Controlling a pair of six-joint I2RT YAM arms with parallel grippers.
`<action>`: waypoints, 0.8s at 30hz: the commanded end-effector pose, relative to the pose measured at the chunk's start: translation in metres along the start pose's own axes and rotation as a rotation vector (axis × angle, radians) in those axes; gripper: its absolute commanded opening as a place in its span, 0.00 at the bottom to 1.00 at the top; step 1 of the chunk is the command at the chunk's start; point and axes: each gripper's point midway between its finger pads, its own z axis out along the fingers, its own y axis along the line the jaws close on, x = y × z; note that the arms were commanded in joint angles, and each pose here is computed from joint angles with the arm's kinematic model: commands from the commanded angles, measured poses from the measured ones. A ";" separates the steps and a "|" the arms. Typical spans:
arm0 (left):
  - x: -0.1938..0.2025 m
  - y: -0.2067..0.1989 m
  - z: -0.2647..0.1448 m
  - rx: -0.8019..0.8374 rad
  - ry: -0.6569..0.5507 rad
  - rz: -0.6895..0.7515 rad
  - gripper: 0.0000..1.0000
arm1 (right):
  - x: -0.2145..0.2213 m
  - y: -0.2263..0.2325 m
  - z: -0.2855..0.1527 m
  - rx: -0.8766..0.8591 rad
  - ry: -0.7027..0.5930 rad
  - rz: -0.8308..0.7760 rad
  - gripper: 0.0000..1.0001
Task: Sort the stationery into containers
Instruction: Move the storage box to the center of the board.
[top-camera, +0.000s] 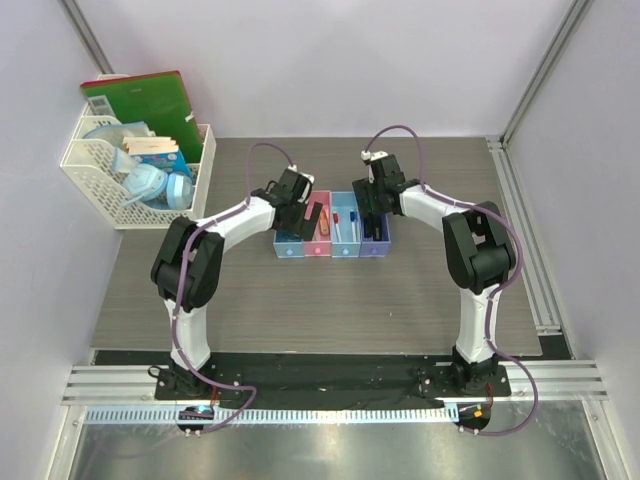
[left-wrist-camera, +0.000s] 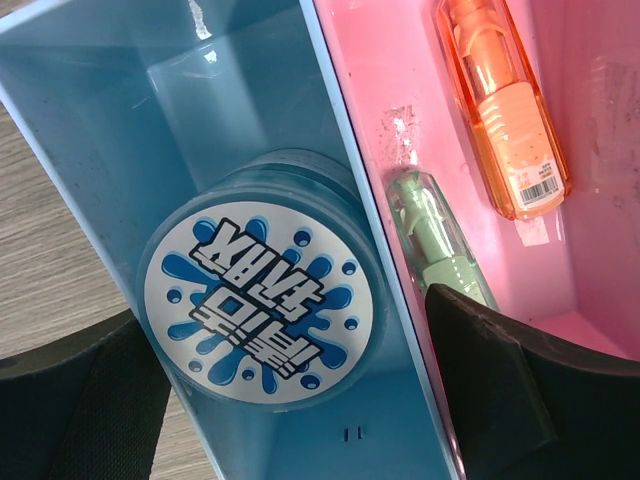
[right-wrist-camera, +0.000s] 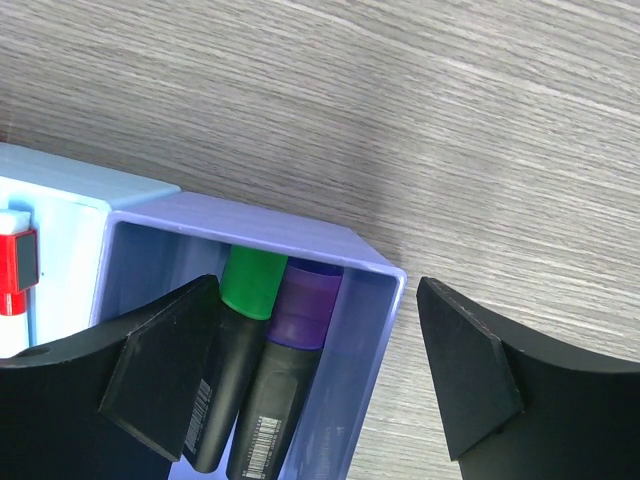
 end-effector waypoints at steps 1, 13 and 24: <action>-0.019 -0.068 -0.030 0.236 -0.088 0.141 0.98 | -0.026 0.054 -0.021 -0.147 -0.086 -0.053 0.87; -0.058 -0.047 -0.043 0.142 -0.187 0.166 1.00 | -0.045 0.050 -0.051 -0.150 -0.129 -0.057 0.94; -0.064 -0.038 -0.046 0.118 -0.196 0.135 1.00 | -0.043 0.048 -0.051 -0.145 -0.125 -0.084 0.96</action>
